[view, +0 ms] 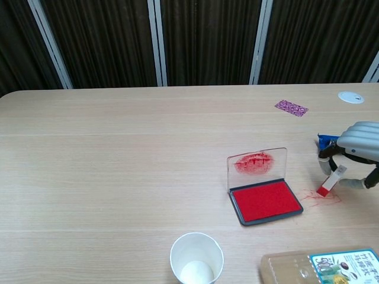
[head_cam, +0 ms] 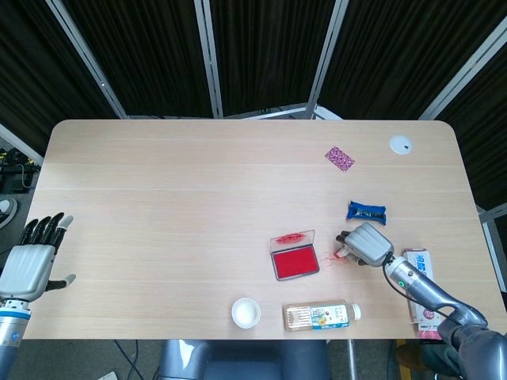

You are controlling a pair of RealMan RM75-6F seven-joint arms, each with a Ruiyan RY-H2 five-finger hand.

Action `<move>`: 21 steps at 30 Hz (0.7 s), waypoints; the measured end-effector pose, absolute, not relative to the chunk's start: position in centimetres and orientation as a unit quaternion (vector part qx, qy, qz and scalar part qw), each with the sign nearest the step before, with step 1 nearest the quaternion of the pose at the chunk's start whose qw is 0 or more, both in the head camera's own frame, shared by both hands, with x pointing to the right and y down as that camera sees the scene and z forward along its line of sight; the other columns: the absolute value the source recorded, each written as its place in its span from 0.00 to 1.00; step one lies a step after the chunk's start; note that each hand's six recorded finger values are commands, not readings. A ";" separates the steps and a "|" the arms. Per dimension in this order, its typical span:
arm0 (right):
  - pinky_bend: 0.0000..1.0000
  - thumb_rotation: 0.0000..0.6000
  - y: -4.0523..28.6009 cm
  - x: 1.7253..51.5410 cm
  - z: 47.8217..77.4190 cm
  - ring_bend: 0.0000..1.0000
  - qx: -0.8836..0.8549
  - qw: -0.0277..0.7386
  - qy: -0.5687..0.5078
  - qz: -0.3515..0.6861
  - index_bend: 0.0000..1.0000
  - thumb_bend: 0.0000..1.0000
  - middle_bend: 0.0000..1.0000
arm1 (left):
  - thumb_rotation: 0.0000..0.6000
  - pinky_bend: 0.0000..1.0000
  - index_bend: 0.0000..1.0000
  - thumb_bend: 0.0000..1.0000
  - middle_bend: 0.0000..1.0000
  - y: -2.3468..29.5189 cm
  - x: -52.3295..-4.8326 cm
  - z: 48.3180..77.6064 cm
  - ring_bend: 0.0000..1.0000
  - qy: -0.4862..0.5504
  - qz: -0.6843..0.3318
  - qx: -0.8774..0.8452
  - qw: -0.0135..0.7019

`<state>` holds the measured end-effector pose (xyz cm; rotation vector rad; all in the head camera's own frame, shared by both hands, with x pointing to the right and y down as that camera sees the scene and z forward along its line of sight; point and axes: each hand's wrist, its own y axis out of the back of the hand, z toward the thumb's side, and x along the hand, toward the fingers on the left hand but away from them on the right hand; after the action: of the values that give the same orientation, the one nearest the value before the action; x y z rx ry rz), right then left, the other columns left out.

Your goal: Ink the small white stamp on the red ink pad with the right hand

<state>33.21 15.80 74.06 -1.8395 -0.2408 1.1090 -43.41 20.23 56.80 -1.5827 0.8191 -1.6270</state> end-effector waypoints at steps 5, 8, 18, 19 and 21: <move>1.00 1.00 15.7 33.2 73.9 0.82 -0.751 0.472 -0.102 0.451 0.40 0.29 0.42 | 1.00 0.00 0.00 0.00 0.00 20.2 -43.4 56.8 0.00 0.317 -0.629 -0.613 0.356; 1.00 1.00 15.6 33.1 73.7 0.82 -0.750 0.474 -0.106 0.449 0.39 0.29 0.42 | 1.00 0.00 0.00 0.00 0.00 20.3 -43.4 56.7 0.00 0.317 -0.629 -0.614 0.357; 1.00 1.00 15.2 33.0 72.8 0.82 -0.748 0.481 -0.119 0.441 0.34 0.29 0.39 | 1.00 0.00 0.00 0.00 0.00 20.3 -43.3 56.4 0.00 0.321 -0.624 -0.617 0.357; 1.00 1.00 15.1 33.0 72.5 0.82 -0.748 0.482 -0.122 0.439 0.34 0.29 0.39 | 1.00 0.00 0.00 0.00 0.00 20.3 -43.3 56.3 0.00 0.322 -0.622 -0.618 0.356; 1.00 1.00 15.0 33.2 72.0 0.82 -0.747 0.486 -0.128 0.436 0.34 0.29 0.38 | 1.00 0.00 0.00 0.00 0.00 20.3 -43.2 56.2 0.00 0.323 -0.620 -0.620 0.356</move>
<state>33.22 14.98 71.97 -1.8168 -0.3120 1.0610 -43.23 20.30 56.16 -1.6008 0.8346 -1.6004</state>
